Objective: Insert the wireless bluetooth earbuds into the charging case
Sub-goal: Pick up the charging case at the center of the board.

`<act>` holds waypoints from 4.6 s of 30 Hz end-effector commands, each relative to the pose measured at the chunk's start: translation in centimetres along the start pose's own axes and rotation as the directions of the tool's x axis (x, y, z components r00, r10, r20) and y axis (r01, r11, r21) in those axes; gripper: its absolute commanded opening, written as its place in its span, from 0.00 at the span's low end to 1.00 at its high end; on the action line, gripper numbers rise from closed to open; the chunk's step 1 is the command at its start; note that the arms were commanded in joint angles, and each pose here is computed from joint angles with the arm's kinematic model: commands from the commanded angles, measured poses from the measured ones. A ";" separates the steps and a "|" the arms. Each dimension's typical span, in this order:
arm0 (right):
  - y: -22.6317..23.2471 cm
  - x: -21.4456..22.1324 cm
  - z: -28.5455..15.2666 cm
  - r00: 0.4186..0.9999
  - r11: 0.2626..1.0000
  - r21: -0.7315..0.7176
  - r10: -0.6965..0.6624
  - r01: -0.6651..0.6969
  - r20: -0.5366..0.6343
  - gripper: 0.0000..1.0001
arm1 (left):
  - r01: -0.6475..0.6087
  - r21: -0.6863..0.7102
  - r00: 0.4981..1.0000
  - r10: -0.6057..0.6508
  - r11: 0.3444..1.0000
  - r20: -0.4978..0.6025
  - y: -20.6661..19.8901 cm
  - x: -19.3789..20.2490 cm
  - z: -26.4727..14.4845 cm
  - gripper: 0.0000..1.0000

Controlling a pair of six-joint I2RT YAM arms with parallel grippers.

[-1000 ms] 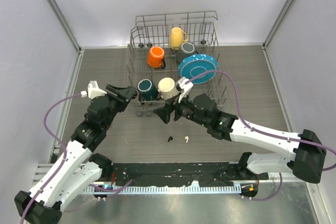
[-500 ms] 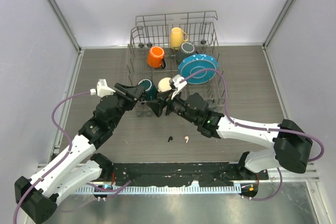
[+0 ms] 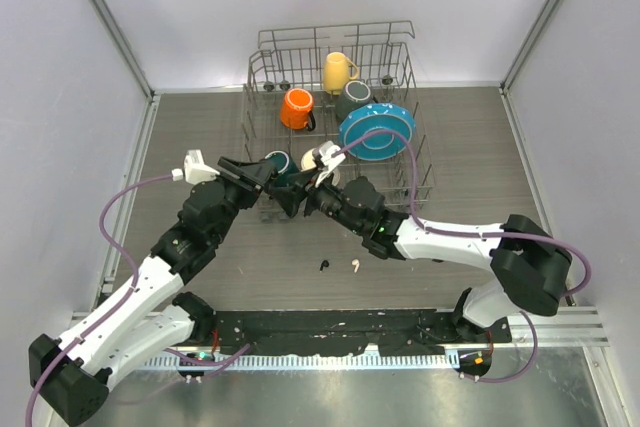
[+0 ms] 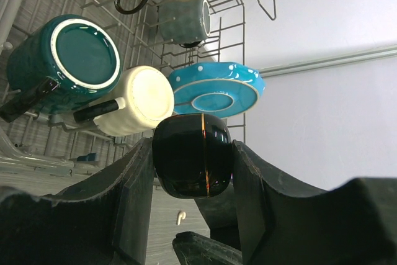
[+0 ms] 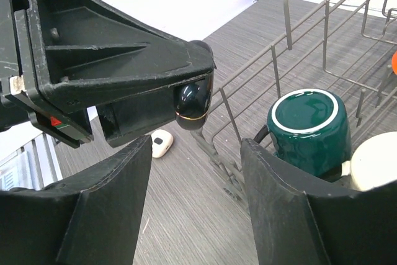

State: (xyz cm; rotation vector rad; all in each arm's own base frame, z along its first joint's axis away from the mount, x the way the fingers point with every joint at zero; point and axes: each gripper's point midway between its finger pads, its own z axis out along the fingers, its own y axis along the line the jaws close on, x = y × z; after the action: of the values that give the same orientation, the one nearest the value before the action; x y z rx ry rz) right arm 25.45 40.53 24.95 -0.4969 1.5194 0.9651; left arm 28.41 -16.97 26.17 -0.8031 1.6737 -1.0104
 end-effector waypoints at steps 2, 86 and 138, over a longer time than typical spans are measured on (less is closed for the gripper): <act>1.6 -4.9 1.2 0.986 0.999 -0.039 0.015 -0.008 0.165 0.63 | 0.039 0.067 0.998 -0.041 0.997 0.039 -1.7 -0.9 -0.1 0.00; -1.0 -7.7 -5.3 0.942 0.888 -0.314 0.320 -0.336 -0.103 0.01 | -0.493 0.442 0.864 0.482 0.749 0.147 -5.7 0.1 -4.8 1.00; -0.3 -6.1 -12.1 0.933 0.843 -0.453 0.145 -0.290 -0.329 0.01 | -0.163 0.921 0.807 0.585 0.355 -0.083 -11.5 10.3 -7.2 0.35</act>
State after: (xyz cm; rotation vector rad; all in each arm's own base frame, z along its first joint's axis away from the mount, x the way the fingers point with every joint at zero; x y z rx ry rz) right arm 19.41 29.35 29.59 -0.8631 1.6360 1.5399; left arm 19.36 -29.31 30.01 0.5585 1.3763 -1.5249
